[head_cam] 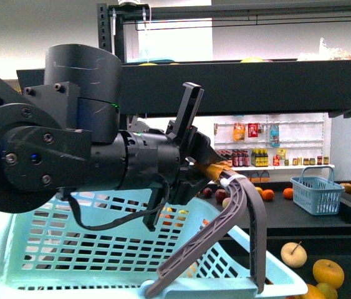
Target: Pick lemon from shelf
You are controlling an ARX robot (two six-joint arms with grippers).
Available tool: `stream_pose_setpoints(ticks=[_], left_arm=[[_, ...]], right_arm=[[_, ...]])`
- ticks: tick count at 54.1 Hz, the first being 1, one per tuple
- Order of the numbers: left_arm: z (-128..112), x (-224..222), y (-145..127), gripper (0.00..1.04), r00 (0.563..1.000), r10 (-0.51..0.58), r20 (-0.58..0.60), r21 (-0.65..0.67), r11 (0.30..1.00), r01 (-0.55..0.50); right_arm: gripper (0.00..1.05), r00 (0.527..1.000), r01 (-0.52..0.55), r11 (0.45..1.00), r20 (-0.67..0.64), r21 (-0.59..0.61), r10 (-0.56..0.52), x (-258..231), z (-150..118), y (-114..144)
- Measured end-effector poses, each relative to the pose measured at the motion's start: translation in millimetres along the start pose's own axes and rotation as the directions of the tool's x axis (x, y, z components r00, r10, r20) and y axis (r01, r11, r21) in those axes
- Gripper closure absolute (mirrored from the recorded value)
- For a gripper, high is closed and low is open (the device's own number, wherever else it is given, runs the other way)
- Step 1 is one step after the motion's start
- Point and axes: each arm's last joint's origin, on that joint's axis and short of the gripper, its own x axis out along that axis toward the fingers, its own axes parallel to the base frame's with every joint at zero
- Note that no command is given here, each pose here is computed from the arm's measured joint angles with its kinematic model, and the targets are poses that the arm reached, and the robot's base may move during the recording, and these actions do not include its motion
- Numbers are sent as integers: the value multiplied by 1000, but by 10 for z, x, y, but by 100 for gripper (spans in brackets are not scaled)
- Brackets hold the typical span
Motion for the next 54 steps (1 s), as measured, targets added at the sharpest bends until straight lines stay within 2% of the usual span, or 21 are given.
stream_pose_setpoints(ticks=[8,21,24,26,35,40,42,47,54], left_arm=[[22,128,4,93,1000,-9,-9,3,1000,9],[-44,275,171,93,999,22,-42,-13,1000,-22],[-56,283,171,93,999,20,-48,-13,1000,-21],[-53,284,165,93,999,19,-47,-11,1000,-19],[-46,288,147,93,999,14,-45,3,1000,-14],[-46,288,147,93,999,14,-45,4,1000,-14],[-45,288,146,93,999,14,-45,4,1000,-14],[-46,289,144,93,999,14,-44,4,1000,-14],[-47,291,142,93,999,13,-45,4,1000,-13]], right_arm=[[8,1000,0,1000,0,0,0,0,0,0],[8,1000,0,1000,0,0,0,0,0,0],[8,981,159,987,-117,36,-154,41,-29,-19],[8,970,198,979,-149,43,-190,83,-27,-41],[8,954,225,968,-228,112,-195,464,105,-251],[8,943,222,964,-281,144,-176,971,219,-511],[8,926,211,963,-349,165,-143,1214,174,-600],[8,835,178,960,-549,217,-31,1723,-157,-711],[8,717,147,967,-696,207,40,2119,-576,-718]])
